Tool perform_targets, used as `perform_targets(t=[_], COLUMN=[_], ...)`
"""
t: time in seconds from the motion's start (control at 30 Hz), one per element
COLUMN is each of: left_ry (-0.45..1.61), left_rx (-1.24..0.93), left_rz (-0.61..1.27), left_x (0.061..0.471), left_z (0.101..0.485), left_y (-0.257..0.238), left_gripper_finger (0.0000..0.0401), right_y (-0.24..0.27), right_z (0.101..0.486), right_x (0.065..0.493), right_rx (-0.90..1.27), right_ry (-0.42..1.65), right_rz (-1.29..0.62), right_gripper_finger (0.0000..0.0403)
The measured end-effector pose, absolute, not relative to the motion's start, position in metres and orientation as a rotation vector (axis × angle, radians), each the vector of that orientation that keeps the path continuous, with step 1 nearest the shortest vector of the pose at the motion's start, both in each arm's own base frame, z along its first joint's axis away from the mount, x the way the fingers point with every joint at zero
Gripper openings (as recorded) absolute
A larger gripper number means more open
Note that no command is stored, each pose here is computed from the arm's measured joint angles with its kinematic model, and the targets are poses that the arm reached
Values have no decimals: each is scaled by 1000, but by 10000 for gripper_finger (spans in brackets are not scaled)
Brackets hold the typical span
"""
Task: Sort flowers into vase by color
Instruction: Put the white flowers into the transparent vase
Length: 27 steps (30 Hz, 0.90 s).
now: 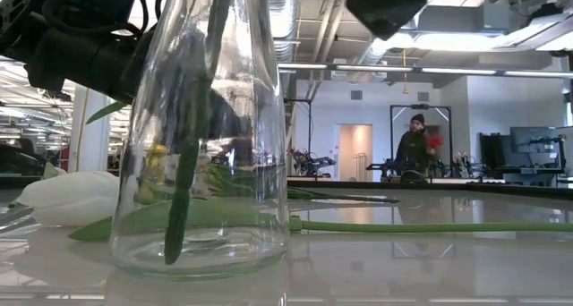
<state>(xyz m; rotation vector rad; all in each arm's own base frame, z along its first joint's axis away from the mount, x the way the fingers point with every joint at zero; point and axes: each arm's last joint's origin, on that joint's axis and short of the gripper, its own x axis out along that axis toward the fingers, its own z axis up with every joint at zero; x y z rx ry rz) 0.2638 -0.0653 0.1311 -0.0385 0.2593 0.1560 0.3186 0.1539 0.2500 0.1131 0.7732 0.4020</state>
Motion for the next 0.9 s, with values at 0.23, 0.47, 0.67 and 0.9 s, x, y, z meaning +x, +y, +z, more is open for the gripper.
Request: perform_targets(t=[0.23,0.47,0.67,0.9], left_ry=[265,265,268,305], left_rx=[-36,-22,-12,1], left_rz=[156,157,159,161], left_x=[264,264,264,263], left_z=[131,131,130,127], left_y=[-65,-65,-65,-65], left_gripper_finger=[212,212,212,212], right_y=[131,86,39,10], right_z=[283,291,248,193], right_x=[275,266,300,346], right_rx=[42,-82,15,92], right_ry=[964,940,888,861], right_rz=[296,-87,-208,-181], right_gripper_finger=[248,248,248,248])
